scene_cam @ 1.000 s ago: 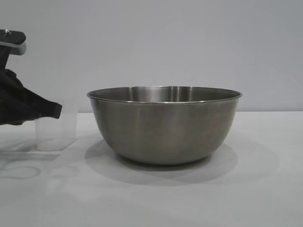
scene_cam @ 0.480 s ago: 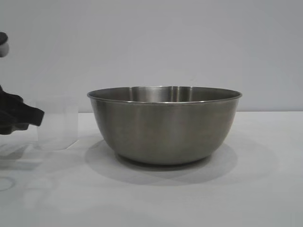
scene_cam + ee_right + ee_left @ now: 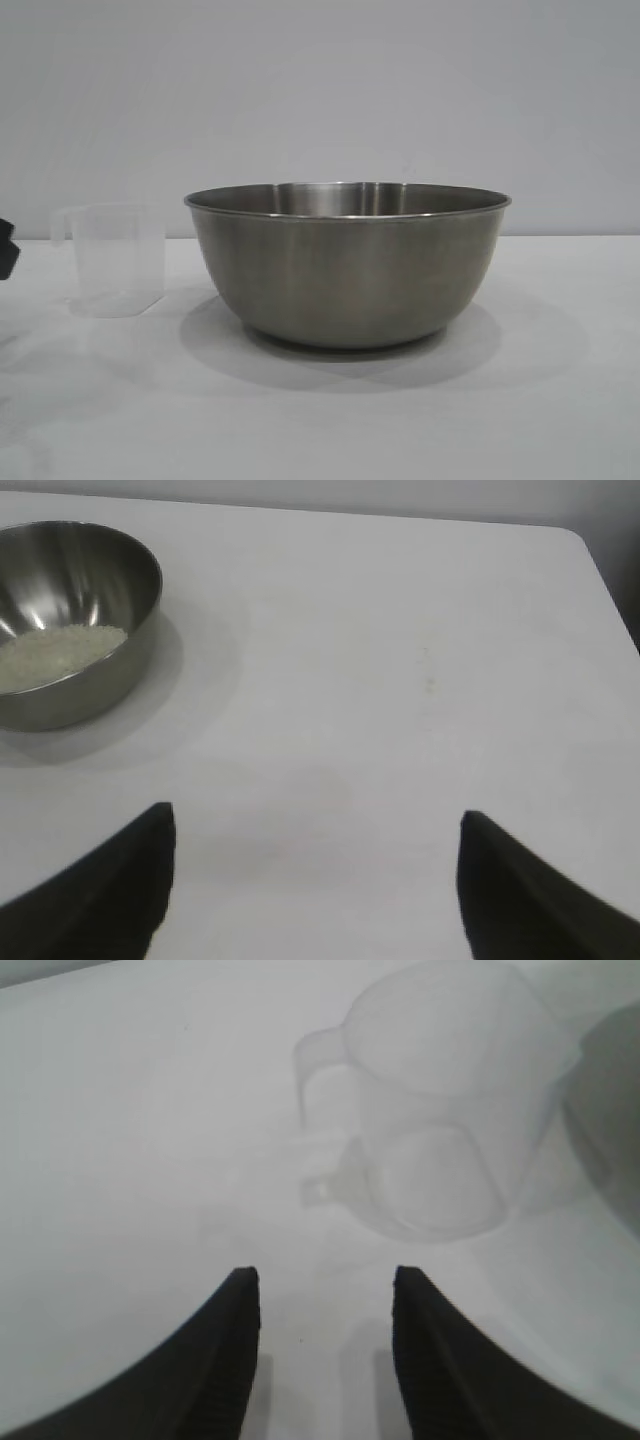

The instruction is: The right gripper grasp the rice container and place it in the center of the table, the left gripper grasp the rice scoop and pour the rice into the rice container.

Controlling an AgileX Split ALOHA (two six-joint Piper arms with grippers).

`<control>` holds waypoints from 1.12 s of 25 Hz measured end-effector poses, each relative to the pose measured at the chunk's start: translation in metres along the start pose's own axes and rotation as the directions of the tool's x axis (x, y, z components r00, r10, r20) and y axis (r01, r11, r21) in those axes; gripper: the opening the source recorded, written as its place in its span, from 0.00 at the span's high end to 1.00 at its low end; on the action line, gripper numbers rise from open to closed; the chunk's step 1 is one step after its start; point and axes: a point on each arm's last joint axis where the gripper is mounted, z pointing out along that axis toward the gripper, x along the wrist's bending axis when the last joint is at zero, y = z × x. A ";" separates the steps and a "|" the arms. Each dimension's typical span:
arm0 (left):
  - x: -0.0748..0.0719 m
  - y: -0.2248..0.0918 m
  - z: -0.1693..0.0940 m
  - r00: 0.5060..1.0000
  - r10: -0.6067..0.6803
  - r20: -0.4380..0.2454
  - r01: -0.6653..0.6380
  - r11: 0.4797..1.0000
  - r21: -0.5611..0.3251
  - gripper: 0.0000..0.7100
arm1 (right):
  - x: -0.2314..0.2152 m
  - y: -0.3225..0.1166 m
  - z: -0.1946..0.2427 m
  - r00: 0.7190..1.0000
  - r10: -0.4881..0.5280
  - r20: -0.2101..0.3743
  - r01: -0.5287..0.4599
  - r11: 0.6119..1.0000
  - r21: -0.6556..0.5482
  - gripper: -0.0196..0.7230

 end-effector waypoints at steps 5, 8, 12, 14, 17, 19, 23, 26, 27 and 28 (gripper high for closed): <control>0.000 -0.004 -0.004 1.000 -0.013 0.005 0.013 0.998 0.055 0.63 | 0.000 0.000 0.000 1.000 0.000 0.000 0.000 1.000 0.000 0.27; -0.001 -0.009 -0.005 1.000 -0.023 0.014 0.021 0.992 0.122 0.63 | 0.000 0.000 0.000 1.000 0.000 0.000 0.000 1.000 0.000 0.27; 0.001 -0.011 -0.003 0.999 -0.044 -0.012 0.045 0.982 0.181 0.63 | 0.000 0.000 0.000 1.000 0.000 0.000 0.000 1.000 0.000 0.27; 0.000 -0.011 0.001 0.999 -0.042 -0.025 0.046 0.975 0.218 0.63 | 0.000 0.000 0.000 1.000 0.000 0.000 0.000 1.000 0.000 0.27; -0.003 -0.012 0.008 0.999 -0.030 -0.019 0.035 0.949 0.314 0.63 | 0.000 0.000 0.000 1.000 0.000 0.000 0.000 1.000 0.000 0.27; -0.005 -0.007 0.014 0.999 -0.040 -0.014 0.043 0.940 0.339 0.63 | 0.000 0.000 0.000 1.000 0.000 0.000 0.000 1.000 0.000 0.27; -0.010 0.009 0.012 0.998 -0.048 0.029 0.034 0.929 0.368 0.63 | 0.000 0.000 0.000 1.000 0.000 0.000 0.000 1.000 0.000 0.27; -0.012 0.031 0.004 0.996 -0.053 0.066 0.028 0.941 0.337 0.63 | 0.000 0.000 0.000 1.000 0.000 0.000 0.000 1.000 0.000 0.27; -0.013 0.036 0.001 0.995 -0.052 0.085 0.019 0.936 0.350 0.63 | 0.000 0.000 0.000 1.000 0.000 0.000 0.000 1.000 0.000 0.27; -0.014 0.041 -0.003 0.993 -0.056 0.102 0.015 0.931 0.364 0.63 | 0.000 0.000 0.000 1.000 0.000 0.000 0.000 1.000 0.000 0.27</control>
